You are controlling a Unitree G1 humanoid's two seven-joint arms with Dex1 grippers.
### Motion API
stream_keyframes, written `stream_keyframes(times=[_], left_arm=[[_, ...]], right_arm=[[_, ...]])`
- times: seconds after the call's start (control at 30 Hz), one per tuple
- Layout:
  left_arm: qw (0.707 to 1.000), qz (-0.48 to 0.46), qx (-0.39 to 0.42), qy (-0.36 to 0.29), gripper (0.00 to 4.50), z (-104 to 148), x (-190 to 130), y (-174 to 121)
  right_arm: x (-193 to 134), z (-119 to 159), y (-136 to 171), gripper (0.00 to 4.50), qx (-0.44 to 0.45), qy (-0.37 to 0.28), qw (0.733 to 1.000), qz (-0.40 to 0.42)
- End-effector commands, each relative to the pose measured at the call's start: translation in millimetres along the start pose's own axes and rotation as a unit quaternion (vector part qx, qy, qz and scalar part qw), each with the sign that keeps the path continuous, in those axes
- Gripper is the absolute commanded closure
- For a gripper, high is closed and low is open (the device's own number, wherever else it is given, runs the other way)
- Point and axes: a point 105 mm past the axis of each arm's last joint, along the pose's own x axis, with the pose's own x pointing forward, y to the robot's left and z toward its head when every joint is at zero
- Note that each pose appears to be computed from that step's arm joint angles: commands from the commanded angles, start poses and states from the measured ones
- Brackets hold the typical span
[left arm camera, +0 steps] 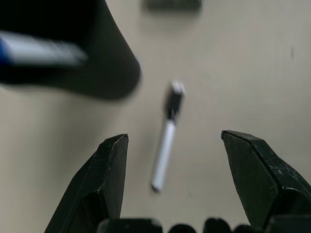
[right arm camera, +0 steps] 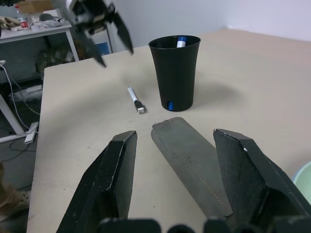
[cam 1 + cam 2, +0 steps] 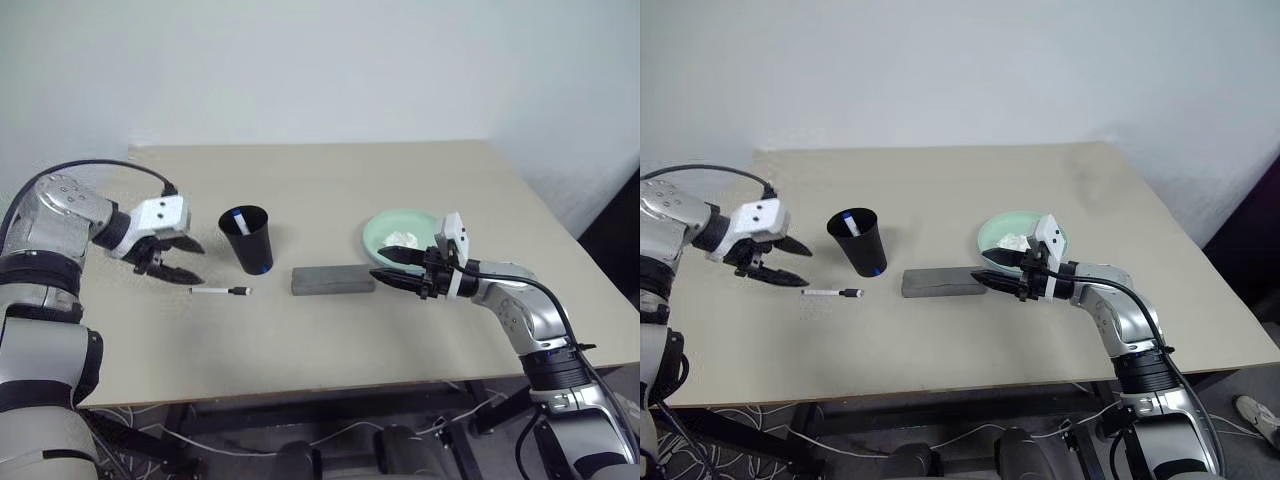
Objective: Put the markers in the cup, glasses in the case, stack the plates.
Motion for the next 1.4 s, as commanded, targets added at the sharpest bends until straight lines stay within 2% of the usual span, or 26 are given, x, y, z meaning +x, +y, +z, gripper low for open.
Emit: stream_keyframes(times=[0.03,0.33,0.7,0.83,1.03,1.07,1.17,1.33,1.4], left_arm=[[1.000,0.006,0.027,0.009,1.28,10,7,8],[0.999,-0.009,0.025,0.044,1.28,10,43,9],[0.996,-0.036,0.023,0.077,1.28,2,68,1],[0.996,-0.046,0.021,0.074,2.15,2,71,-2],[0.996,-0.056,0.016,0.072,4.28,-1,71,-6],[0.996,-0.056,0.016,0.069,4.43,-2,72,-7],[0.997,-0.067,0.023,0.037,4.43,6,70,-9],[0.993,-0.075,0.047,-0.075,4.43,39,66,-9],[0.985,-0.057,0.065,-0.150,4.43,64,58,-7]], right_arm=[[-2,13,-1,1.78,-0.024,-0.015,1.000,-0.001],[-5,10,1,1.78,-0.020,-0.014,1.000,-0.010],[-7,8,2,1.78,-0.018,-0.015,1.000,-0.020],[-8,8,3,1.78,-0.017,-0.016,0.999,-0.023],[-8,8,2,1.78,-0.016,-0.017,0.999,-0.023],[-7,8,2,1.78,-0.017,-0.017,0.999,-0.023],[-7,8,2,1.78,-0.017,-0.017,0.999,-0.022],[-7,7,2,1.78,-0.017,-0.016,0.999,-0.022],[-8,7,3,1.78,-0.016,-0.014,1.000,-0.022]])
